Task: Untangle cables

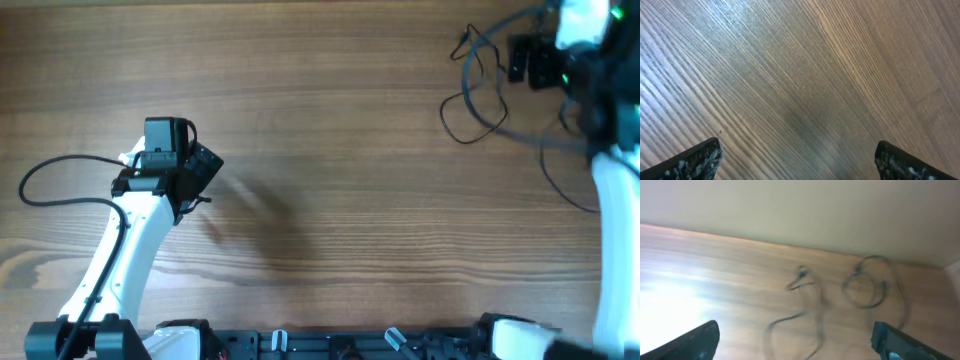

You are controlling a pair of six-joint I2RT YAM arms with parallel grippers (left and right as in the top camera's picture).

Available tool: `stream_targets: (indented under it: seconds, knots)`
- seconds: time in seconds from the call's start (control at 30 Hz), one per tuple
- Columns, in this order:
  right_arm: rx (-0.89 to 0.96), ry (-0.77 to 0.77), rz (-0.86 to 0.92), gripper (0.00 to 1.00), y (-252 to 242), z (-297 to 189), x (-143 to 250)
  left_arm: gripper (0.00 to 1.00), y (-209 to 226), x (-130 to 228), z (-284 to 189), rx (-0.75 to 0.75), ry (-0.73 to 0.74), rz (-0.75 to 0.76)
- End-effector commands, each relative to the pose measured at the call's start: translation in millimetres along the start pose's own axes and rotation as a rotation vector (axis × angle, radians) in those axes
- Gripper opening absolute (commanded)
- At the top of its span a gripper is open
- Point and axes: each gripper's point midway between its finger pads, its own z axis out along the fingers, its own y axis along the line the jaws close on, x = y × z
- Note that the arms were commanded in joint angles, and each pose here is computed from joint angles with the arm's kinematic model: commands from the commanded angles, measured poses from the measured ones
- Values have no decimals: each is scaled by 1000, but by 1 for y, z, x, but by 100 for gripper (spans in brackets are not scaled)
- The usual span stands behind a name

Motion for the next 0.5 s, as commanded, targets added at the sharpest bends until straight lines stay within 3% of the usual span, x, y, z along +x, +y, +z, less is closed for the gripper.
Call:
stream_targets:
  seconds: [0.0, 0.27, 0.47]
  knots:
    - [-147, 3, 115, 100, 36, -44, 6, 100, 2, -5, -2, -5, -23, -14]
    - [-130, -102, 86, 100, 66, -171, 27, 100, 2, -5, -2, -5, -23, -14]
    - [-141, -39, 103, 100, 82, -209, 68, 100, 2, -5, -2, -5, -23, -14]
